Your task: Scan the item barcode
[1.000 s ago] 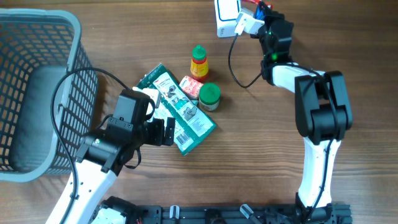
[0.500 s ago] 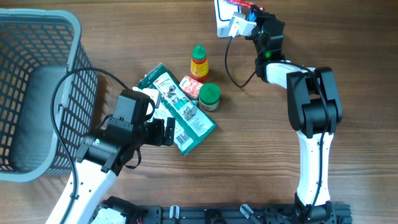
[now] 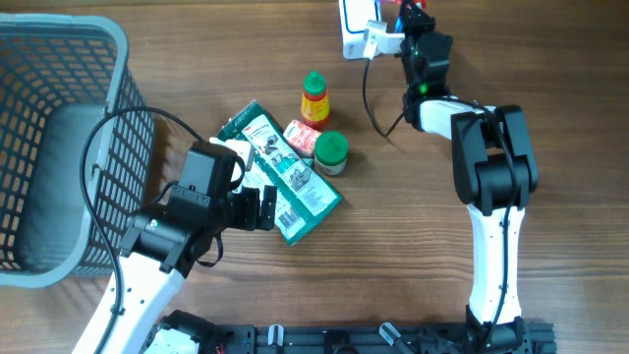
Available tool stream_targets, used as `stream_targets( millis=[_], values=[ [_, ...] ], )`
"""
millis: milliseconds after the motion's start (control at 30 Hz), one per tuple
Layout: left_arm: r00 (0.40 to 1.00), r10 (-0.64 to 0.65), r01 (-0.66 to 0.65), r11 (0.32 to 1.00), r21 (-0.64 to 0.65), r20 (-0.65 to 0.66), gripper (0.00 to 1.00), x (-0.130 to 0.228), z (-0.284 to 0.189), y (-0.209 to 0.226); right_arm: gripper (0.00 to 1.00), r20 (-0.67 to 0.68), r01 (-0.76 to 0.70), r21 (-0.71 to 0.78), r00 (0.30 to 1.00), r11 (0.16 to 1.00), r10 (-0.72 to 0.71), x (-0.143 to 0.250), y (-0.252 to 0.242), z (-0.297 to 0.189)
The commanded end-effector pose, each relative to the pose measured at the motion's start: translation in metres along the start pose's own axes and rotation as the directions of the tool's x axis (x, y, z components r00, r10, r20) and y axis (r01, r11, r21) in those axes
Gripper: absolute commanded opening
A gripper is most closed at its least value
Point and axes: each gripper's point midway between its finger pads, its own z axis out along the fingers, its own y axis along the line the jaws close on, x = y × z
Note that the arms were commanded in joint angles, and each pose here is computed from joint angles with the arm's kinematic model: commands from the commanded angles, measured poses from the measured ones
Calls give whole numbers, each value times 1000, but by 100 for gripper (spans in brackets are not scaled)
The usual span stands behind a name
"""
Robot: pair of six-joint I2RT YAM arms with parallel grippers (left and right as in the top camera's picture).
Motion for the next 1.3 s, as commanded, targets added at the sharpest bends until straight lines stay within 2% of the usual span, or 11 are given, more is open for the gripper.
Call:
stream_targets(
  millis=[0,200,400,600,700,800,967,1100,1233,1267],
  values=[
    [1000,14,-14,1000,11,-7,100,2,1,-1,5,16,94,-28,996,995,-93,-9,26,1],
    [1000,14,-14,1000,11,-7,100,2,1,-1,5,40,85,64,995,994,-87,-23,1,0],
    [1000,14,-14,1000,11,-7,100,2,1,-1,4,-8,46,105,999,993,-45,-11,-39,-1],
    [1000,14,-14,1000,11,-7,100,2,1,-1,4,-165,-93,97,980,991,109,38,-89,-8],
    [1000,14,-14,1000,11,-7,100,2,1,-1,4,-263,-222,138,931,965,251,77,-116,-18],
    [1000,14,-14,1000,11,-7,100,2,1,-1,4,-340,-295,122,884,948,319,107,-118,-26],
    [1000,14,-14,1000,11,-7,100,2,1,-1,4,-569,-422,141,705,895,422,189,-90,-54],
    [1000,14,-14,1000,11,-7,100,2,1,-1,3,-724,-525,154,516,837,457,255,-46,-88],
    [1000,14,-14,1000,11,-7,100,2,1,-1,4,-818,-635,258,258,728,514,318,-4,-136],
    [1000,14,-14,1000,11,-7,100,2,1,-1,4,-824,-658,318,165,683,542,335,6,-152]
  ],
)
